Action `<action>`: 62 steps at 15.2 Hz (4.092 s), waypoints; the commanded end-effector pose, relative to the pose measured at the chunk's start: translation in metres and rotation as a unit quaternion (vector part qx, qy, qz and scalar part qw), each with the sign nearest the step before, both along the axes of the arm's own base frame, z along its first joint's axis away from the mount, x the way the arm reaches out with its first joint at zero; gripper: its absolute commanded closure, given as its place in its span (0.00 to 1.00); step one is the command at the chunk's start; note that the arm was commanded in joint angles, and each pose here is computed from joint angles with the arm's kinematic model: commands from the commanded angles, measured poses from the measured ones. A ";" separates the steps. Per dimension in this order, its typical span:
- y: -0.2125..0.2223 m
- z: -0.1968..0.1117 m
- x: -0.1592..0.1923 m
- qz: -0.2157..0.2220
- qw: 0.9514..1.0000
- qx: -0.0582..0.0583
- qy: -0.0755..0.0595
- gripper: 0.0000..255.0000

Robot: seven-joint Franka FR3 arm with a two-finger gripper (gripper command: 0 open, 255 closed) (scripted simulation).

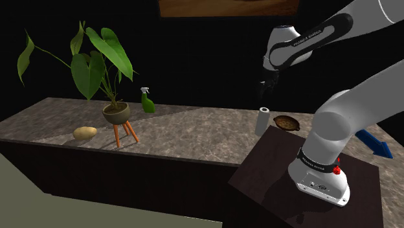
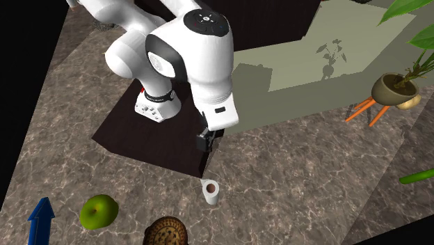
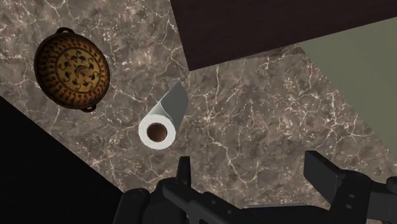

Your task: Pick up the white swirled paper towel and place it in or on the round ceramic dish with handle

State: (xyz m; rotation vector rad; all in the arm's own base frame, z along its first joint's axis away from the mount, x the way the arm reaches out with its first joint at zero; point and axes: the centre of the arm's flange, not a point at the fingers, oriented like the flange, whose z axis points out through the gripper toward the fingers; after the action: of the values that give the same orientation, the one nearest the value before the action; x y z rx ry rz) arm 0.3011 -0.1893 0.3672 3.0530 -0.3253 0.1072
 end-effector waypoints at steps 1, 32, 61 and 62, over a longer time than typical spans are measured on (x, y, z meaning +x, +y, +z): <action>-0.015 -0.020 0.000 -0.001 1.000 -0.002 -0.003 0.00; -0.110 -0.181 -0.010 -0.011 1.000 -0.009 -0.011 1.00; -0.110 -0.060 -0.010 -0.011 1.000 -0.009 -0.011 1.00; -0.120 -0.055 -0.016 -0.011 1.000 -0.009 -0.011 1.00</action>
State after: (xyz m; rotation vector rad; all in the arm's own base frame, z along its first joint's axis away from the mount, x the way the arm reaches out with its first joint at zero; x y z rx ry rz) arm 0.2895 -0.3034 0.3080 3.0312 -0.3578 0.1446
